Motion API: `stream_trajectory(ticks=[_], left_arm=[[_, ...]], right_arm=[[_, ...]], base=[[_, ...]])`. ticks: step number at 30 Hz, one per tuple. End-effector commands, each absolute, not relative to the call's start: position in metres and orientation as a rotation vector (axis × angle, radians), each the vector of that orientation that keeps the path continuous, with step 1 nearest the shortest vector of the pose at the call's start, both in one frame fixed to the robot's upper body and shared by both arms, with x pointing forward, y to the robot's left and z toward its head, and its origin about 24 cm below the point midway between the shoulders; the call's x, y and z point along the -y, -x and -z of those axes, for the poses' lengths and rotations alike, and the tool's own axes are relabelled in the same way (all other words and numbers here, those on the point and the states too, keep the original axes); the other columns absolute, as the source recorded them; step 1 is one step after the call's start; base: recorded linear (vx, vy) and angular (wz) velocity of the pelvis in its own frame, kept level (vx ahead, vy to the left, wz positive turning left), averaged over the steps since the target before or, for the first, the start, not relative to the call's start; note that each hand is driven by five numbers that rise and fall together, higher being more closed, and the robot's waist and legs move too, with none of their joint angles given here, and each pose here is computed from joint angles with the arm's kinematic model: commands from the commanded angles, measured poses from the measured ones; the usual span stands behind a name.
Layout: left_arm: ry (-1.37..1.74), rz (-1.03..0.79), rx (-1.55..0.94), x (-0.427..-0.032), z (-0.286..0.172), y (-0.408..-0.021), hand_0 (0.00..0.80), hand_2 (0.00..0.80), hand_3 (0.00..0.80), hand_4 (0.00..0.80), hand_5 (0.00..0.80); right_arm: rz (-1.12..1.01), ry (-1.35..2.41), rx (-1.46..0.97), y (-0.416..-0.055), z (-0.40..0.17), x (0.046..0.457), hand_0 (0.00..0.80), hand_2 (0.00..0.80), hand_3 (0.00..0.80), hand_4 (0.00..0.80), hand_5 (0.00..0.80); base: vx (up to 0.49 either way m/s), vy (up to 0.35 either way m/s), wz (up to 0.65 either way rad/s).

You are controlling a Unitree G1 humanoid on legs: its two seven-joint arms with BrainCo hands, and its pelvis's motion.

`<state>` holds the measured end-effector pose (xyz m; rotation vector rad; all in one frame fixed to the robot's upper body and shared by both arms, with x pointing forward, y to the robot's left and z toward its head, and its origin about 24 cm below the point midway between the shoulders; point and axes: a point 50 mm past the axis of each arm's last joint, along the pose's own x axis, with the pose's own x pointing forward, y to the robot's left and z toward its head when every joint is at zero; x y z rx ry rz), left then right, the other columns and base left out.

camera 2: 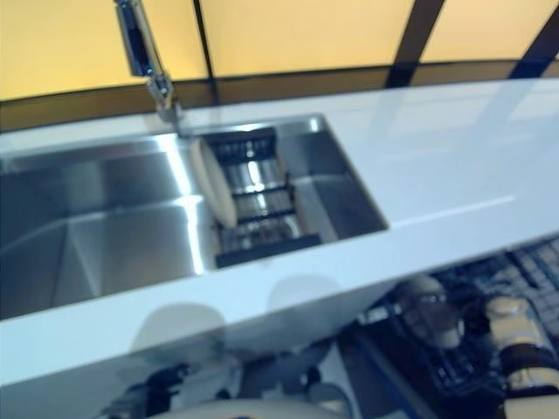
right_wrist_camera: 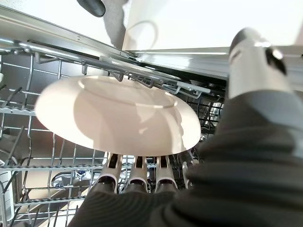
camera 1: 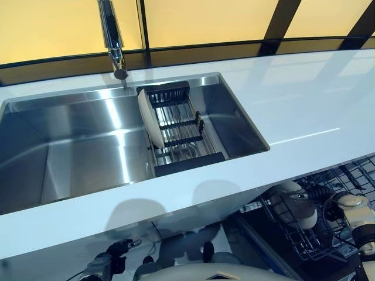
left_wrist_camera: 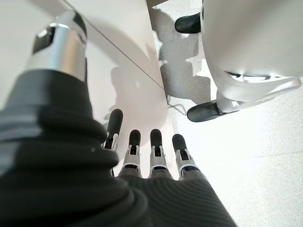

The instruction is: Take plates into dishwasher

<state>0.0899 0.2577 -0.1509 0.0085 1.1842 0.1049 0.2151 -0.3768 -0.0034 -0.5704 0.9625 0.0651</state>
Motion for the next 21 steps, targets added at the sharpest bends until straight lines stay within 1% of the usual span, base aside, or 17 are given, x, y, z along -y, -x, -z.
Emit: stream_trajectory(ticks=[1,9,13,21], left_arm=[[-0.054,-0.089,-1.085,-0.265,0.139,-0.126,0.0,0.0,0.0,0.0,0.0],[-0.05,-0.105,-1.09,-0.267,0.139,-0.125,0.0,0.0,0.0,0.0,0.0],[-0.049,-0.117,-1.091,-0.268,0.139,-0.124,0.0,0.0,0.0,0.0,0.0],[-0.048,-0.129,-1.09,-0.269,0.14,-0.122,0.0,0.0,0.0,0.0,0.0]], right_arm=[[0.039,0.631,-0.897,-0.235,-0.03,0.395,0.0,0.0,0.0,0.0,0.0],[0.158,0.646,-0.891,-0.226,-0.052,0.418,0.0,0.0,0.0,0.0,0.0],[0.251,0.643,-0.894,-0.211,-0.066,0.439,0.0,0.0,0.0,0.0,0.0],[0.393,0.627,-0.901,-0.183,-0.083,0.466,0.0,0.0,0.0,0.0,0.0]], base=[[0.0,0.0,0.0],[0.0,0.0,0.0],[0.002,0.005,-0.03],[0.0,0.004,-0.05]])
